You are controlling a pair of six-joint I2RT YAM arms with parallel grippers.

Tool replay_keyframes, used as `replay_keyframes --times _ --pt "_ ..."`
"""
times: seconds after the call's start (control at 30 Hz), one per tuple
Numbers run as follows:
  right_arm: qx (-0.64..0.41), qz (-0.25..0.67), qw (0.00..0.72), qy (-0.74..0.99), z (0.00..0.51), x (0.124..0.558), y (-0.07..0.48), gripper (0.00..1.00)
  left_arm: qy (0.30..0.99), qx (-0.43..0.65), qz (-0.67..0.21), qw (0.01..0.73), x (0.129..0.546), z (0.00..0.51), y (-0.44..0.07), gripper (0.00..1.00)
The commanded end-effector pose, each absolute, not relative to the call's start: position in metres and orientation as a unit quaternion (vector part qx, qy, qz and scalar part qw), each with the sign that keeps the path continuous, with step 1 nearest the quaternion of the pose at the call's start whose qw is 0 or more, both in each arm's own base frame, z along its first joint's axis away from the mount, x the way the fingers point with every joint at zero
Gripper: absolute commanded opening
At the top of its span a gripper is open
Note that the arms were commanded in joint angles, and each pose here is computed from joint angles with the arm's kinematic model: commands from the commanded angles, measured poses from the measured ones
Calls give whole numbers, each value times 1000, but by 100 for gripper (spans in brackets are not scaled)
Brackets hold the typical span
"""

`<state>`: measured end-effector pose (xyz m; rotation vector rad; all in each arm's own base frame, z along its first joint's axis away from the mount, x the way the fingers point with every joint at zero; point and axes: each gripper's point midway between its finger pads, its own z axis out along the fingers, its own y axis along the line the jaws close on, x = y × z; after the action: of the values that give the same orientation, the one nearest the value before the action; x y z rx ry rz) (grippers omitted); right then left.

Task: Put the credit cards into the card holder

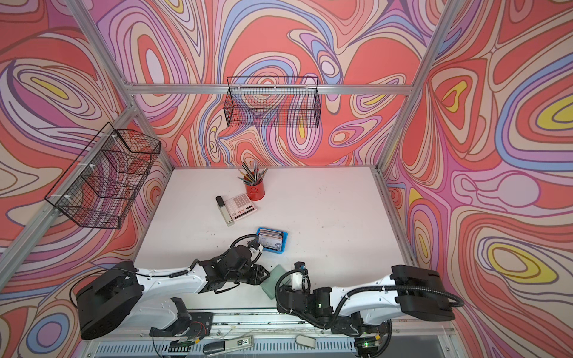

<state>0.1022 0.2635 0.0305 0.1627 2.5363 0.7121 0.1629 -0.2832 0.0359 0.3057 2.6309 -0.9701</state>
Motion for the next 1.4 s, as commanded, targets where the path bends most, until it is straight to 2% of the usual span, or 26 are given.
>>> replay_keyframes --times 0.0,0.43,0.73,1.0,1.1,1.37 --pt "92 265 243 929 15 102 260 50 917 111 -347 166 162 35 -289 36" --pt "135 289 244 916 -4 112 261 65 908 112 -376 145 139 23 -291 37" --pt "138 303 229 915 -4 135 263 63 896 107 -406 141 129 20 -301 37" --pt "151 299 231 914 -6 139 254 61 896 96 -401 162 133 24 -293 39" --pt "154 299 226 914 -9 137 252 61 890 102 -409 171 135 28 -297 35" --pt "171 312 226 907 -14 136 246 59 878 105 -432 179 141 36 -311 13"
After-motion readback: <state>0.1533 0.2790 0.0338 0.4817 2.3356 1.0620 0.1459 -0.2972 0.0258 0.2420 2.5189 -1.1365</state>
